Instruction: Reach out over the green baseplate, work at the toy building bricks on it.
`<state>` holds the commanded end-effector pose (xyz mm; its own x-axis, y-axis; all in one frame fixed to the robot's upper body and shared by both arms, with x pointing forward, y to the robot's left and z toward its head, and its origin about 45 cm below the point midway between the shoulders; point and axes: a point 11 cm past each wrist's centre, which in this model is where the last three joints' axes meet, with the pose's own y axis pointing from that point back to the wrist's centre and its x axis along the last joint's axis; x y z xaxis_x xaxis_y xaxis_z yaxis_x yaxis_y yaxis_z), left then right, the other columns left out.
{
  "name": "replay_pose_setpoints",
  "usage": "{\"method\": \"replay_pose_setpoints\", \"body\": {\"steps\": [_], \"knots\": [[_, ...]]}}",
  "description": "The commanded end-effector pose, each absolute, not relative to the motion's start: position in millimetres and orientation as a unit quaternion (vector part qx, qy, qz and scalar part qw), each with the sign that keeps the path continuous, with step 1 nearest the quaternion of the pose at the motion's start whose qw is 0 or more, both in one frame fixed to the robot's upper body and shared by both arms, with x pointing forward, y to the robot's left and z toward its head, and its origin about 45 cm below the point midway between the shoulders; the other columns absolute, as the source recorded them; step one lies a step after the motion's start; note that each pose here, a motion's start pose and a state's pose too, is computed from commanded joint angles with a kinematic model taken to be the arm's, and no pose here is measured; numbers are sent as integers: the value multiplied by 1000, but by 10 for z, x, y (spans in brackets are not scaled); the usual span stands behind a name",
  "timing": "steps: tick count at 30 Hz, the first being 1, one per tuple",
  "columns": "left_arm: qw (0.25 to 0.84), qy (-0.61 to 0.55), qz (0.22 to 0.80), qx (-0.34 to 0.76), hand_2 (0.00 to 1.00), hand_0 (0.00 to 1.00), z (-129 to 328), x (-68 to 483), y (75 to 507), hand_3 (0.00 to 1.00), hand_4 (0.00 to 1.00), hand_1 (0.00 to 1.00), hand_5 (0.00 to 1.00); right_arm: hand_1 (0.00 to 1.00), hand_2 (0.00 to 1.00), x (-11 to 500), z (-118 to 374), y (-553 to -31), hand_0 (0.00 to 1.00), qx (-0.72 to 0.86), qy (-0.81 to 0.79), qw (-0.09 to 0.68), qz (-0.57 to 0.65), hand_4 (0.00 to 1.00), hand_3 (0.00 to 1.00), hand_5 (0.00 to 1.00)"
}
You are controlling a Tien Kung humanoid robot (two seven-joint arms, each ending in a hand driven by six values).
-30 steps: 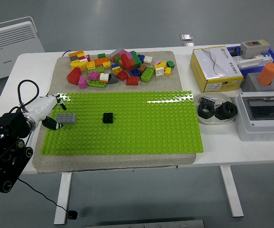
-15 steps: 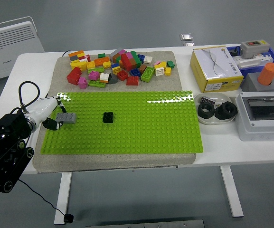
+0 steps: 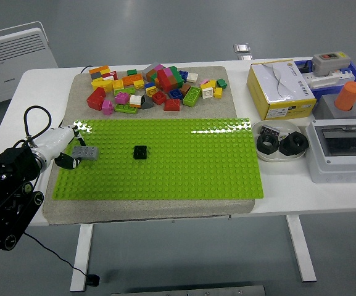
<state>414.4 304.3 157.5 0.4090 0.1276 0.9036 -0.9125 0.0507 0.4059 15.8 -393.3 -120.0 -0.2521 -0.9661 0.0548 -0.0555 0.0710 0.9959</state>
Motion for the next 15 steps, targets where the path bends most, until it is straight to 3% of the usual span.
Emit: {"method": "replay_pose_setpoints", "body": {"steps": [2,3,15], "knots": [[631,-354,414,553,998,998,1573,4143,3055,501,739,998,2,683,824,159,-1200,-3933,684,433,-591,432,-527,875,964,998],[630,-354,414,553,998,998,1573,4143,3058,488,885,998,2,681,824,159,-1200,-3933,686,432,-591,432,-527,875,964,998],[630,-356,420,547,993,998,1583,4145,3062,486,895,998,2,678,823,154,-1200,-3936,688,432,-590,433,-526,875,961,998]]}}
